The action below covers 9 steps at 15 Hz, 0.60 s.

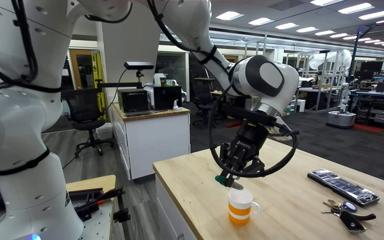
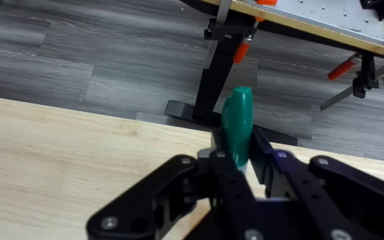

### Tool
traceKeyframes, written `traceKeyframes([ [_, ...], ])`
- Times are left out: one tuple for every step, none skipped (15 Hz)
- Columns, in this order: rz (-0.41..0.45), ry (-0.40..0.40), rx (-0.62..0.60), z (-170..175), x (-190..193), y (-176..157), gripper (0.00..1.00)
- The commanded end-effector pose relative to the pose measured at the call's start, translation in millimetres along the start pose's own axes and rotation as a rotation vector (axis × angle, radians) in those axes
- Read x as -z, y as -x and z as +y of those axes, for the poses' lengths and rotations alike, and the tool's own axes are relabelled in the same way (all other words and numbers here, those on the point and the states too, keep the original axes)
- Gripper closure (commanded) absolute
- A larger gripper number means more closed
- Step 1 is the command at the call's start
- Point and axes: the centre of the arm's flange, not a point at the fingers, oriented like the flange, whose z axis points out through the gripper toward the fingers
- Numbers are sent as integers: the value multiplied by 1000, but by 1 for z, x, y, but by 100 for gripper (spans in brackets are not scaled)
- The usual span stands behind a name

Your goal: Put the marker in the cup

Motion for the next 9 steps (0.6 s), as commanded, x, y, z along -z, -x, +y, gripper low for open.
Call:
traceKeyframes([
  [-51, 14, 30, 12, 17, -23, 95],
  [-59, 14, 38, 14, 17, -28, 95],
  [-70, 13, 45, 15, 18, -32, 95],
  [-83, 11, 49, 16, 18, -37, 95],
  [-100, 10, 57, 18, 18, -40, 95],
  [-119, 9, 61, 19, 17, -43, 95],
  [-136, 7, 68, 19, 17, -47, 95],
  [-151, 5, 73, 19, 16, -50, 95],
  [-164, 4, 81, 20, 16, -53, 95],
])
